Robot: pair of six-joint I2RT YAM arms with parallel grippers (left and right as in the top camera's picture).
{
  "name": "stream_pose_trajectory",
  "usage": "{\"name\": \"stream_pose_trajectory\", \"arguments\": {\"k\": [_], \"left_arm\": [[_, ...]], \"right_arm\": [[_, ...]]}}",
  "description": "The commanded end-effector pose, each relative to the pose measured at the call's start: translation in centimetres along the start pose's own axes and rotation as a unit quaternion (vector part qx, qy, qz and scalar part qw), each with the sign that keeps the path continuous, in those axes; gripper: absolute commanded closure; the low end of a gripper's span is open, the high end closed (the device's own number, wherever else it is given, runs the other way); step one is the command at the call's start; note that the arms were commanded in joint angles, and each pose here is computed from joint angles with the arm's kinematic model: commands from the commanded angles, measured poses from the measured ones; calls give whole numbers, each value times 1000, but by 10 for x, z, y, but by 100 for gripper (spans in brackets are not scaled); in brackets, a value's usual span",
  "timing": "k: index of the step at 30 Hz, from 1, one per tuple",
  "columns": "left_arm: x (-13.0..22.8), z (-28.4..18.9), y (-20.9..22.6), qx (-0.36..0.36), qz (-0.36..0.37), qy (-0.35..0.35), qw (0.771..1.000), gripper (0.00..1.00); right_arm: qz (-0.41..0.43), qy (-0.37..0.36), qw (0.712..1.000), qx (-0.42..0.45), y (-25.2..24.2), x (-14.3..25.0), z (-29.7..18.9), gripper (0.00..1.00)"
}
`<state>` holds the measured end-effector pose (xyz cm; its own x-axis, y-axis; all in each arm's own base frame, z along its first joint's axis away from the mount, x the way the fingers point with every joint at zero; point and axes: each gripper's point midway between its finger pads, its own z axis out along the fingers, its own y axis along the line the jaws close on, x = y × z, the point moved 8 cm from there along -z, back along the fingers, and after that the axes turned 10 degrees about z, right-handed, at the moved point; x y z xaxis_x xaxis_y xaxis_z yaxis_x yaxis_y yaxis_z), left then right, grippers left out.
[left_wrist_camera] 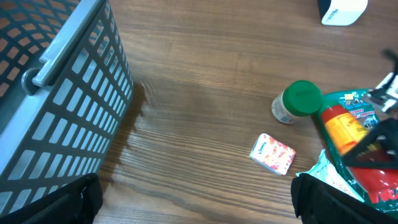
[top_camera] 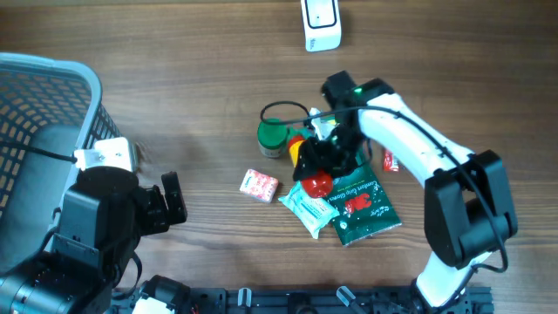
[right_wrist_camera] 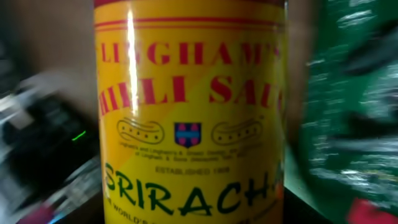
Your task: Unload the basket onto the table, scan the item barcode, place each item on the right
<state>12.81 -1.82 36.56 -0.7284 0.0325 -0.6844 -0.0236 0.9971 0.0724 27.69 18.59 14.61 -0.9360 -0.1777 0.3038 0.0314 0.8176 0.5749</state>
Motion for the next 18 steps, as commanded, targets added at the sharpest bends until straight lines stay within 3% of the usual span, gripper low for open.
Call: {"name": "stream_pose_trajectory", "arguments": {"k": [1,9,12,16,18], "left_arm": [[0,0,0,2,-6,1,1000,0],[0,0,0,2,-6,1,1000,0],[0,0,0,2,-6,1,1000,0],[0,0,0,2,-6,1,1000,0],[0,0,0,2,-6,1,1000,0]], "right_arm": [[-107,1,978,-181,25,9,-31,62],[-136,1,929,-344,44,14,-53,62],[-128,11,891,-435,56,18,-66,64],[-8,74,891,-447,59,15,-69,64],[46,101,890,-442,59,15,-69,76]]}}
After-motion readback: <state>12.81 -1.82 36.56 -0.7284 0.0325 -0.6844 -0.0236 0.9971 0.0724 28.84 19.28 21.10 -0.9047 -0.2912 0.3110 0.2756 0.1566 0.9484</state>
